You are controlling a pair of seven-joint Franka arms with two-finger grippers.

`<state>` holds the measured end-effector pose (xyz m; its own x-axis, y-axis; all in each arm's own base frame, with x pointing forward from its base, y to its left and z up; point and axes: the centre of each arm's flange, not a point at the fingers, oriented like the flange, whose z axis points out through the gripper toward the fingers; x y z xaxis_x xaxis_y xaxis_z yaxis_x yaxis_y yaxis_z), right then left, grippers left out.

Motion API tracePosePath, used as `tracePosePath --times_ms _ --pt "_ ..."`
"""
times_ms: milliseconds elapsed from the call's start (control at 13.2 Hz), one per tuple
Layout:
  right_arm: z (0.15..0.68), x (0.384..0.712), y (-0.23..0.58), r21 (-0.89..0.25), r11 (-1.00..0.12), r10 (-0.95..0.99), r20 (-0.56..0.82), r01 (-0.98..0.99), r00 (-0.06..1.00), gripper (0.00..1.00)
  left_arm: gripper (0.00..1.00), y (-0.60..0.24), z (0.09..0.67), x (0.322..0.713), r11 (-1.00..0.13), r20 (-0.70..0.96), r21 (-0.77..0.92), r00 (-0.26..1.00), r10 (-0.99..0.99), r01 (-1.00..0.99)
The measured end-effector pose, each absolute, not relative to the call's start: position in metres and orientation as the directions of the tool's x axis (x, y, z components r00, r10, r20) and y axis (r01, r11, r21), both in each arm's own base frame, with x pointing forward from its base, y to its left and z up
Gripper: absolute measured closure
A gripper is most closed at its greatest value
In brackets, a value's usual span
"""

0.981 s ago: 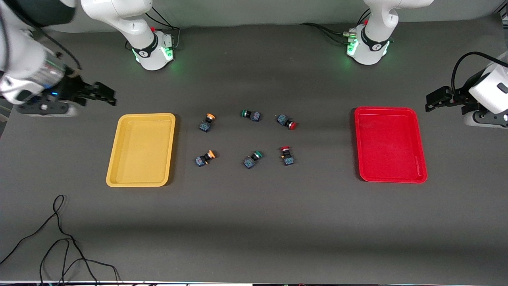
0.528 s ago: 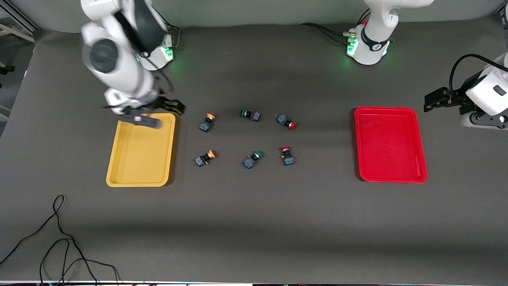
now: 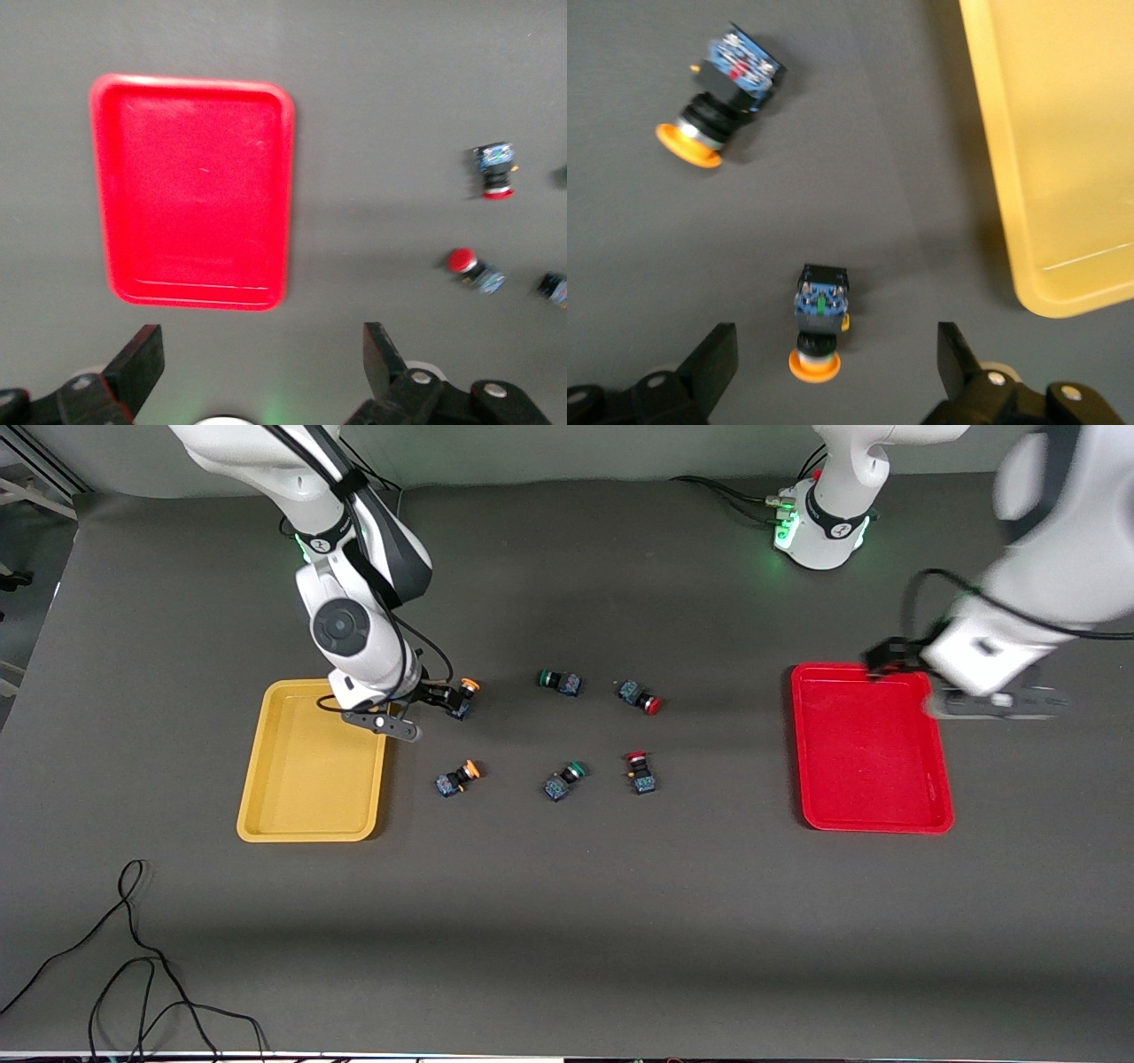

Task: Place red and yellow buttons in trays

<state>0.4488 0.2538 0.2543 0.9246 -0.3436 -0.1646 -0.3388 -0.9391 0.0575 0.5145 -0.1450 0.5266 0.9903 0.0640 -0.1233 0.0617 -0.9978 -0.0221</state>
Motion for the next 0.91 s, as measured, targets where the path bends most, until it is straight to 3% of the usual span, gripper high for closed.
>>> tracePosePath --times_ms 528,755,906 --pt "0.193 0.428 0.278 0.101 -0.918 -0.397 -0.212 -0.384 0.893 0.00 0.00 -0.328 0.487 0.440 -0.941 -0.086 0.024 0.939 0.333 0.337" --pt "0.177 0.425 0.277 0.110 -0.915 -0.404 -0.227 -0.388 0.886 0.04 0.00 -0.397 0.468 0.408 -0.884 -0.077 0.070 0.886 0.457 0.462" --pt "0.174 0.425 0.277 0.110 -0.914 -0.405 -0.228 -0.390 0.885 0.24 0.00 -0.418 0.453 0.396 -0.865 -0.090 0.058 0.866 0.492 0.498"
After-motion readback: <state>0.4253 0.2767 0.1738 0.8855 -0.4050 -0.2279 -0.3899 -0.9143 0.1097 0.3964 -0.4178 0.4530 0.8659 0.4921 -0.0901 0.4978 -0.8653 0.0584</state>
